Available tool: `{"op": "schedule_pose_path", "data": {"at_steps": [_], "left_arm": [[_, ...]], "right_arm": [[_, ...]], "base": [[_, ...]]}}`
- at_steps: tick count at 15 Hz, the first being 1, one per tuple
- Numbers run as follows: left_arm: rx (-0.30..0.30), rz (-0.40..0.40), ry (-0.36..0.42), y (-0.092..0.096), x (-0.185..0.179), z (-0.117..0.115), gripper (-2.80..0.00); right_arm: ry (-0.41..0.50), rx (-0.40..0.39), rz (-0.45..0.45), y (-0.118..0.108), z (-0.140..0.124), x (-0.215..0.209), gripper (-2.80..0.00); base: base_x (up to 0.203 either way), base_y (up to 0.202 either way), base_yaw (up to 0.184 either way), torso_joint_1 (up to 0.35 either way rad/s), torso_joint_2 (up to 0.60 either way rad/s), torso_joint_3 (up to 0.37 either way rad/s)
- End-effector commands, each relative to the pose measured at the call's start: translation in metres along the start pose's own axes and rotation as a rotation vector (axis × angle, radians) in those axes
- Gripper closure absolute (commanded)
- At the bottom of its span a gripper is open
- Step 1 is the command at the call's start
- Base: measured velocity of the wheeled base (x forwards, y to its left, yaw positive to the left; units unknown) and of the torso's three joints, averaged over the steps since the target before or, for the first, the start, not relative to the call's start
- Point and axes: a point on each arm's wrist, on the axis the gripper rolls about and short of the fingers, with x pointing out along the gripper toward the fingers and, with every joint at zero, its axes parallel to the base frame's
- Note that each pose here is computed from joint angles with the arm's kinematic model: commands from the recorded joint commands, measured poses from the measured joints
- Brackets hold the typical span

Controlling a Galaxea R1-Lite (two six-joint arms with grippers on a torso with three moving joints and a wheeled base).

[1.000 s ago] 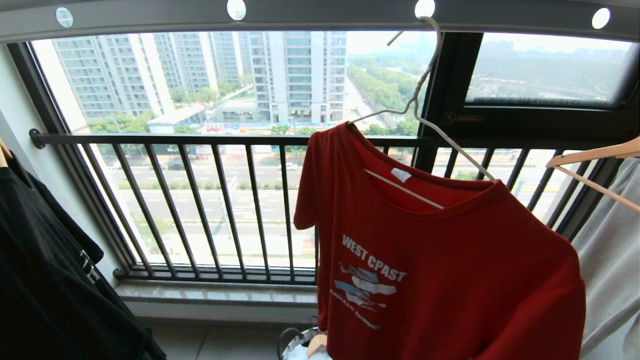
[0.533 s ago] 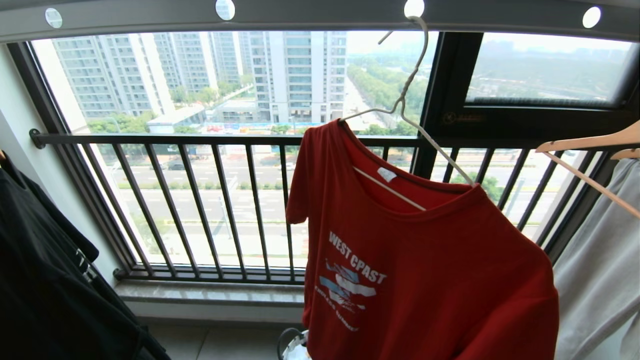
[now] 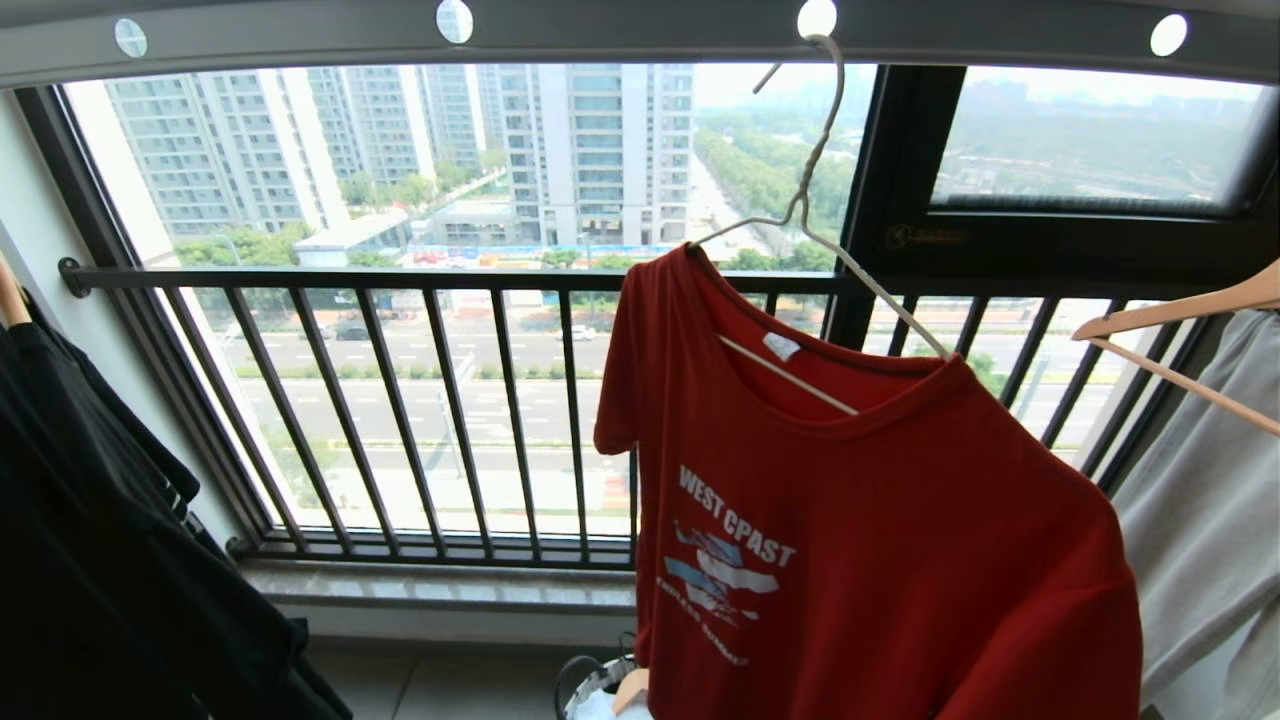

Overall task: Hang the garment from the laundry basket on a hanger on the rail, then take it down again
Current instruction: Take the clothes off the clothes rack

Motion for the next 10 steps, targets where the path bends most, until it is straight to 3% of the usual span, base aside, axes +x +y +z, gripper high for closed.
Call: {"op": "schedule_pose_path", "data": {"at_steps": [1,3,6,10], "left_arm": [[0.000,0.000,0.001,0.000,0.000,0.000,0.00],[0.000,0.000,0.001,0.000,0.000,0.000,0.00],[0.000,0.000,0.001,0.000,0.000,0.000,0.00],[0.000,0.000,0.001,0.000,0.000,0.000,0.00]], "right_arm": [[0.113,0.008,0.077,-0.003,0.018,0.030,0.00],[0.161,0.015,0.177,-0.005,0.040,0.056,0.00],[0.150,0.016,0.316,-0.008,0.088,0.097,0.00],[0.192,0.002,0.483,0.008,0.131,0.156,0.00]], "base": [[0.000,0.000,0.000,0.000,0.00,0.000],[0.000,0.000,0.000,0.000,0.00,0.000],[0.000,0.000,0.000,0.000,0.00,0.000],[0.000,0.000,0.000,0.000,0.00,0.000]]}}
